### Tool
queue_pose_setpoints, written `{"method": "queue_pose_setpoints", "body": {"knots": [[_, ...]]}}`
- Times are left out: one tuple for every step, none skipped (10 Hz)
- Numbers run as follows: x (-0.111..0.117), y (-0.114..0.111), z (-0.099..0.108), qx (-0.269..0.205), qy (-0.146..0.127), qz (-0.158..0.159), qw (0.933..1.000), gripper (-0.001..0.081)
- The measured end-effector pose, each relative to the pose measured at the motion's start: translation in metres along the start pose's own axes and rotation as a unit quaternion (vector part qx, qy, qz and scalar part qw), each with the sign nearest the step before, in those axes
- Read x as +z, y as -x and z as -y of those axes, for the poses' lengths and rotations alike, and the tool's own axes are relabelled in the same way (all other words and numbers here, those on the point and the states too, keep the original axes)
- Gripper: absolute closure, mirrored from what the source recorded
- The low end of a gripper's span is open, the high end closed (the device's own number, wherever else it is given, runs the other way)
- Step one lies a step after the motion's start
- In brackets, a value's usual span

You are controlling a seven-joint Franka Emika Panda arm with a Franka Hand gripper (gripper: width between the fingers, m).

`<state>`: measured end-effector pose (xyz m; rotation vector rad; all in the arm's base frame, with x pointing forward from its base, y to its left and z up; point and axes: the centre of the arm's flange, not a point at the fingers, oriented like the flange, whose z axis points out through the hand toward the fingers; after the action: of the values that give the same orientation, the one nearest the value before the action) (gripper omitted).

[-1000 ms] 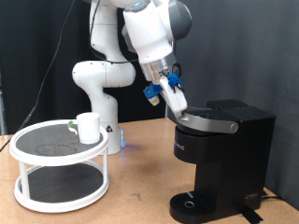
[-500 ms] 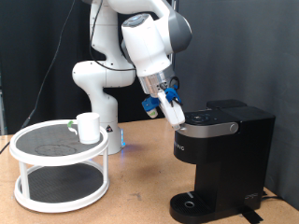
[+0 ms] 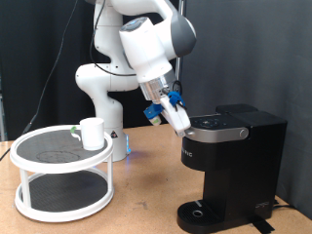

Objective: Make a cup of coffee with the keurig machine

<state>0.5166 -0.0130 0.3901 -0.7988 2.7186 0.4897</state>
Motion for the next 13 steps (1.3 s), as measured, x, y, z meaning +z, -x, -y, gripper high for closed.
{"method": "queue_pose_setpoints", "body": {"knots": [[0.002, -0.005, 0.001, 0.001, 0.006, 0.005, 1.0000, 0.0806], [0.002, -0.008, 0.002, 0.001, 0.019, 0.024, 0.9995, 0.0806], [0.000, -0.009, -0.001, -0.002, 0.041, 0.054, 0.9977, 0.0806], [-0.005, -0.012, 0.000, -0.005, 0.057, 0.077, 0.9954, 0.0806], [-0.004, -0.013, 0.002, -0.006, 0.050, 0.066, 0.9965, 0.0806], [-0.002, -0.013, 0.002, -0.006, 0.047, 0.062, 0.9969, 0.0806], [-0.001, -0.015, 0.003, -0.007, 0.045, 0.060, 0.9972, 0.0806], [0.001, -0.018, 0.003, -0.009, 0.043, 0.051, 0.9977, 0.0806], [0.005, -0.024, 0.005, -0.011, 0.040, 0.037, 0.9984, 0.0806], [0.009, -0.032, 0.007, -0.015, 0.036, 0.016, 0.9991, 0.0806], [0.013, -0.042, 0.010, -0.017, 0.035, -0.001, 0.9992, 0.0806], [0.017, -0.053, 0.013, -0.016, 0.037, -0.010, 0.9991, 0.0806], [0.018, -0.061, 0.017, -0.007, 0.041, -0.005, 0.9991, 0.0806]]}}
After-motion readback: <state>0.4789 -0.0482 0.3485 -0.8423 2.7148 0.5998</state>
